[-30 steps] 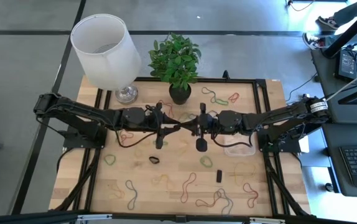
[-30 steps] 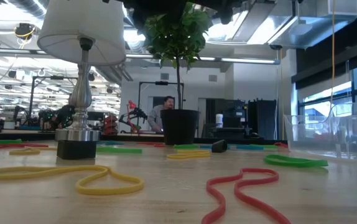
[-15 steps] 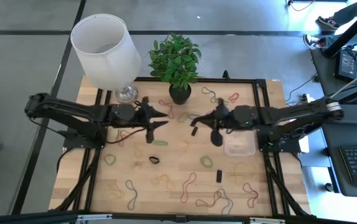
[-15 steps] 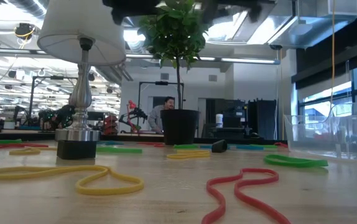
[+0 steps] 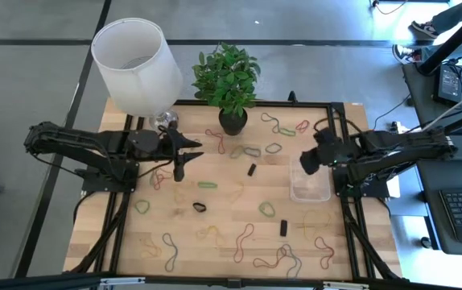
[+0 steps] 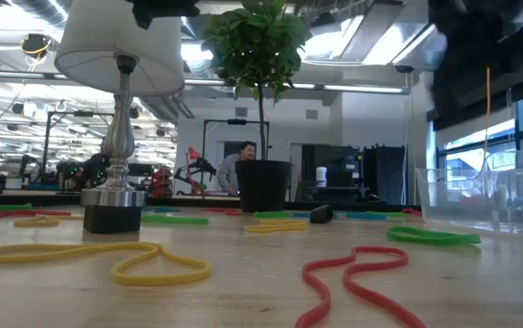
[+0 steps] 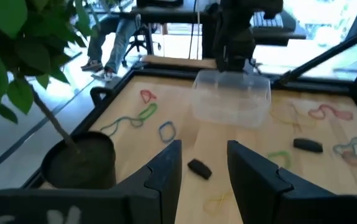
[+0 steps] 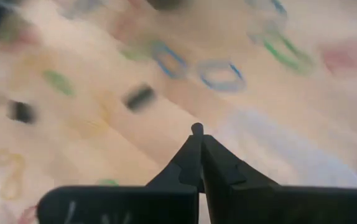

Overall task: Pick and place rubber bands into bin
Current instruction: Put the black rubber band into the transparent bin, then put the yellow rubber band into the transparent bin

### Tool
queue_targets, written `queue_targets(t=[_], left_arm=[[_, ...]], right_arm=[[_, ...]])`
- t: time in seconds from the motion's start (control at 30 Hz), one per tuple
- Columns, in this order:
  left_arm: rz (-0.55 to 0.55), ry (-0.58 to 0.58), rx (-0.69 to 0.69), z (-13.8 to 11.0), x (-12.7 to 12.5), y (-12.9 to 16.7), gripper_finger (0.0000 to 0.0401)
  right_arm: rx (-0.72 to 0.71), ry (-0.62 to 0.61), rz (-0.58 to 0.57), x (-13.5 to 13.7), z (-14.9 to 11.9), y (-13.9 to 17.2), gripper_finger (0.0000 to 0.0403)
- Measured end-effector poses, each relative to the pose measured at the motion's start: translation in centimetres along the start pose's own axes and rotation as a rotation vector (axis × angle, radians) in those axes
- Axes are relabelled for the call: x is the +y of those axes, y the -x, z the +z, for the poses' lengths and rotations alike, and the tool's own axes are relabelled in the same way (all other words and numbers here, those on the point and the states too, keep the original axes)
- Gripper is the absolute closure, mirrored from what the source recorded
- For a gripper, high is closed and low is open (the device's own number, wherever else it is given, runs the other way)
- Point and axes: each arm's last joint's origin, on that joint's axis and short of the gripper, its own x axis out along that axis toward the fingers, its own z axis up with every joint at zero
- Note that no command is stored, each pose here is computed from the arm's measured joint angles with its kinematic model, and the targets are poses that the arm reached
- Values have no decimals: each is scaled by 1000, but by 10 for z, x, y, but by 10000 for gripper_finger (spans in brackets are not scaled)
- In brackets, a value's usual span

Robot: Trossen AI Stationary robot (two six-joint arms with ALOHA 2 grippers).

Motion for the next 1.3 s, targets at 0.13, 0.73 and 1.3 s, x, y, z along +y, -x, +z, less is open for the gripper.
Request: queue_targets(t=[0.13, 0.73, 1.3], left_arm=[[2, -7, 19, -2, 0, 0, 278], [5, 13, 27, -3, 0, 0, 278], [6, 14, 27, -3, 0, 0, 278]], right_arm=[[136, -61, -112, -3, -9, -11, 397], [365, -136, -117, -16, -68, -105, 397], [371, -130, -142, -18, -68, -103, 284]])
